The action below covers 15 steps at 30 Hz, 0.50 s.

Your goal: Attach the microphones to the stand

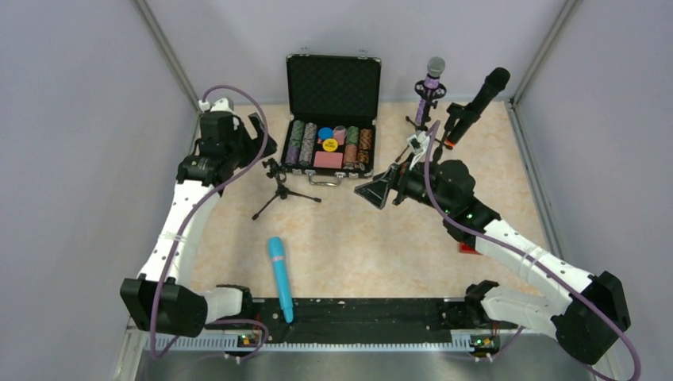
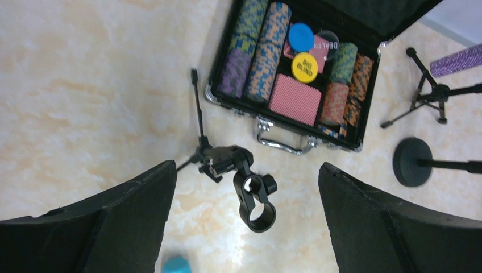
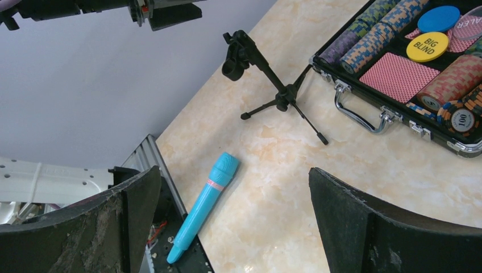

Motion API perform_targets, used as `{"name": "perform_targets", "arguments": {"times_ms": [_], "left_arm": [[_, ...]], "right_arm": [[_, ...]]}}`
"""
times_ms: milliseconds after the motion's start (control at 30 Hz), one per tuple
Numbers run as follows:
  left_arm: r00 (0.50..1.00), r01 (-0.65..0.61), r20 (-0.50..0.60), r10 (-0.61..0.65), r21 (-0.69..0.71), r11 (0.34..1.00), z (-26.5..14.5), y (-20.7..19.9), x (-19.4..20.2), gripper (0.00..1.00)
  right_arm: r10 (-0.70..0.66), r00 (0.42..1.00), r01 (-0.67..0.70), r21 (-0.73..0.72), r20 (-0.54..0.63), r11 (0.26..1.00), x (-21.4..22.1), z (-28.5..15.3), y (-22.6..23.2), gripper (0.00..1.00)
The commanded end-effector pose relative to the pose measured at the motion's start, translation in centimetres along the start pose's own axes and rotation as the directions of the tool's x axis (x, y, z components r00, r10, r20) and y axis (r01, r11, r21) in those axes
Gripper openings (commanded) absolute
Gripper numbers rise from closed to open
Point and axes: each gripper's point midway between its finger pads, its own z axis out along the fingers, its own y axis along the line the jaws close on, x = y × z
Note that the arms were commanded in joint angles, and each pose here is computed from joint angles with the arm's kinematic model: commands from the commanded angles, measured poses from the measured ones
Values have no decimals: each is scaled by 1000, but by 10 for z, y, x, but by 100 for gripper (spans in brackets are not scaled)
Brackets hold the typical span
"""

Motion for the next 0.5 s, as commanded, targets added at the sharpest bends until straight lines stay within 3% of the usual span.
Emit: {"name": "perform_targets", "arguments": {"times_ms": [0,200,467], "left_arm": [[979,121,-179,-102,99,988,9,-9,31,99],[954,175,-274,-121,180,968,28,-24,45,99],[938,180,-319,-135,115,977,53,-12,56,94]], "right_arm": [[13,1000,-13,9,1,1000,1,2,-5,99],[18,1000,-18,17,-3,1000,3,1,-7,99],[28,1000,-27,24,-9,999,7,1,-9,99]]}}
